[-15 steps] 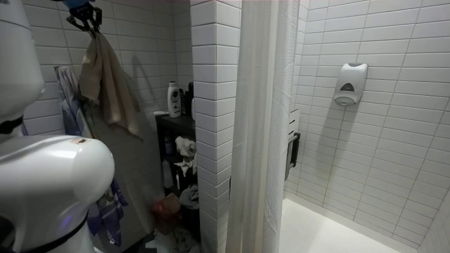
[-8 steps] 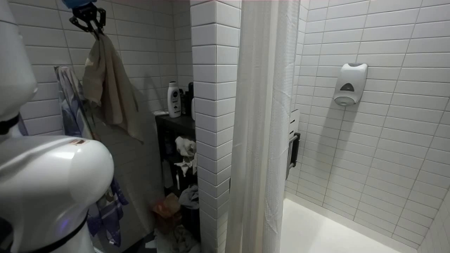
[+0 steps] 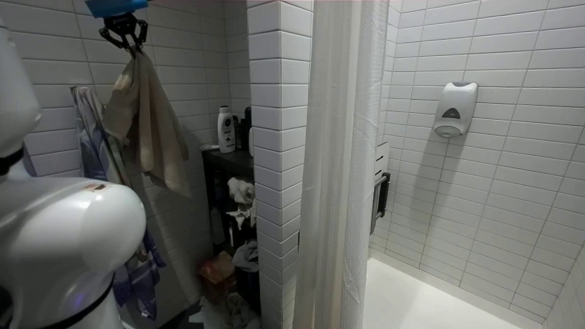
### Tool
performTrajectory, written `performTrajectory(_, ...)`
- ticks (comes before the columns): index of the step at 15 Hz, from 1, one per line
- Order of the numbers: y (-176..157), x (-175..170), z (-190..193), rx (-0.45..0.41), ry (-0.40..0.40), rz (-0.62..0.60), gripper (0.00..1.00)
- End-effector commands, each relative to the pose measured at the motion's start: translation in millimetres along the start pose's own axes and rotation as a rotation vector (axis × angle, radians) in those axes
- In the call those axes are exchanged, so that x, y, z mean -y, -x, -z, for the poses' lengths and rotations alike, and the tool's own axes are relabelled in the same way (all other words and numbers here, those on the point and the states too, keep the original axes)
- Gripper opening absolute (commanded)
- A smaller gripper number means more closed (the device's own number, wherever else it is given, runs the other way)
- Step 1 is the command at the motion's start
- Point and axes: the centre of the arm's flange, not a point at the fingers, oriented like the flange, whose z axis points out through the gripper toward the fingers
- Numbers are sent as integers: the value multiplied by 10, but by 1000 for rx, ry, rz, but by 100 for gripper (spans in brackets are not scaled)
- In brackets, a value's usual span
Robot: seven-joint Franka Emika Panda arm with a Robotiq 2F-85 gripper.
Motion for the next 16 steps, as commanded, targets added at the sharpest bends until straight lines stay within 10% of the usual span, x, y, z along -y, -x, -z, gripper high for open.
performTrajectory(1, 70, -58, -155, -54, -4, -49, 5)
performTrajectory(16, 697, -22, 37, -16, -18, -160, 5)
